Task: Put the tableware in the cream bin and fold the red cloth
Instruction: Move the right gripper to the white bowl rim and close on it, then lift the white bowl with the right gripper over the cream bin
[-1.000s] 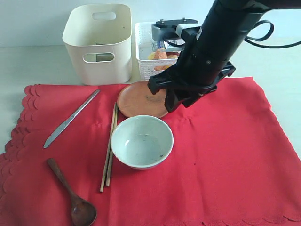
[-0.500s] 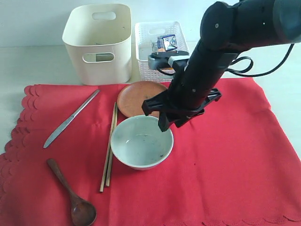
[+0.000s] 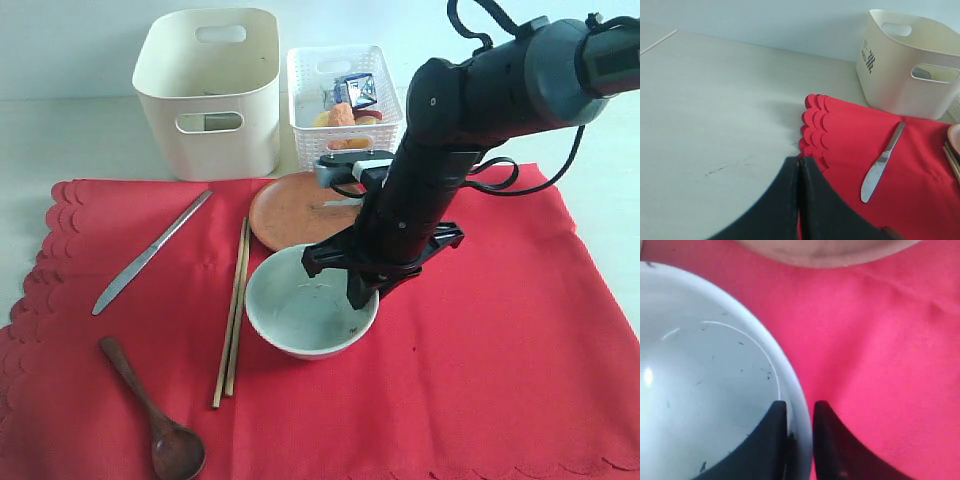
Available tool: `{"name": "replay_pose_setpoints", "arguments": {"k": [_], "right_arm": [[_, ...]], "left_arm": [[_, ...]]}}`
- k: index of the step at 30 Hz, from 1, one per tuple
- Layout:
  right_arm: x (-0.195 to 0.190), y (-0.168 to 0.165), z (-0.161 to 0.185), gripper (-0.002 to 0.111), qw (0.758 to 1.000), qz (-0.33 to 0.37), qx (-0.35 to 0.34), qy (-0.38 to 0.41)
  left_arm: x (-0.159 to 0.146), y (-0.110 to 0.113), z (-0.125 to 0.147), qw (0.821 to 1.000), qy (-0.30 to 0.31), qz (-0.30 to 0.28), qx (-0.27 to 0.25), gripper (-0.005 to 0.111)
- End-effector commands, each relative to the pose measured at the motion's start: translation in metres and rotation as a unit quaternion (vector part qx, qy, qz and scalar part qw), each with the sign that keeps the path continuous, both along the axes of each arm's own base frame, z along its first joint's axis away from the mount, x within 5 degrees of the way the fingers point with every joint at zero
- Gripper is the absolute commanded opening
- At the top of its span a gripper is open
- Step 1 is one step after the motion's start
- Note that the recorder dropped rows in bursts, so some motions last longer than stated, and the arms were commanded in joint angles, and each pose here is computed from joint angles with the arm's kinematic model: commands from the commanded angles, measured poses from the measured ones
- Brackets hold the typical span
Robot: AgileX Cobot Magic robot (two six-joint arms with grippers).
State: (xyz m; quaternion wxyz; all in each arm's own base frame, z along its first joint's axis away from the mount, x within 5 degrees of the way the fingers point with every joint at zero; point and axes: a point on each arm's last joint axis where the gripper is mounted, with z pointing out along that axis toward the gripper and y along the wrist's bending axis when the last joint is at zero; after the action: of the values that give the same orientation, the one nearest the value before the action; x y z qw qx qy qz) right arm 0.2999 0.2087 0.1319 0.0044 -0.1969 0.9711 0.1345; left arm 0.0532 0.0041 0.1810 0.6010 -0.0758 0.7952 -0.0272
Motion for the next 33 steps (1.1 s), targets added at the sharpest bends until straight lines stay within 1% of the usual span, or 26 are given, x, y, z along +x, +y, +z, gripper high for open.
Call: {"name": "replay_pose_setpoints", "arguments": {"k": [1, 5, 9, 18, 21, 23, 26, 29, 33], "right_arm": [[0.0, 0.002, 0.001, 0.0, 1.0, -0.007, 0.012, 0.003], [0.0, 0.003, 0.006, 0.0, 1.0, -0.003, 0.013, 0.013], [0.004, 0.006, 0.022, 0.0, 1.0, 0.007, 0.024, -0.001], [0.028, 0.021, 0.089, 0.0, 0.991, 0.028, 0.079, -0.104], [0.037, 0.026, 0.112, 0.0, 0.985, 0.03, 0.098, -0.139], [0.046, 0.031, 0.132, 0.0, 0.977, 0.029, 0.117, -0.174], [0.058, 0.038, 0.152, 0.0, 0.967, 0.024, 0.138, -0.214], [0.072, 0.046, 0.165, 0.0, 0.957, 0.023, 0.153, -0.244], [0.094, 0.057, 0.164, 0.0, 0.953, 0.005, 0.159, -0.258]], "left_arm": [[0.0, 0.0, 0.0, 1.0, -0.004, -0.004, 0.004, 0.0], [0.0, 0.0, 0.0, 1.0, -0.004, -0.004, 0.004, 0.0], [0.0, 0.0, 0.0, 1.0, -0.004, -0.004, 0.004, 0.0], [0.0, 0.0, 0.0, 1.0, -0.004, -0.004, 0.004, 0.0], [0.0, 0.0, 0.0, 1.0, -0.004, -0.004, 0.004, 0.0], [0.0, 0.0, 0.0, 1.0, -0.004, -0.004, 0.004, 0.0], [0.0, 0.0, 0.0, 1.0, -0.004, -0.004, 0.004, 0.0], [0.0, 0.0, 0.0, 1.0, -0.004, -0.004, 0.004, 0.0], [0.0, 0.0, 0.0, 1.0, -0.004, -0.004, 0.004, 0.0]]}}
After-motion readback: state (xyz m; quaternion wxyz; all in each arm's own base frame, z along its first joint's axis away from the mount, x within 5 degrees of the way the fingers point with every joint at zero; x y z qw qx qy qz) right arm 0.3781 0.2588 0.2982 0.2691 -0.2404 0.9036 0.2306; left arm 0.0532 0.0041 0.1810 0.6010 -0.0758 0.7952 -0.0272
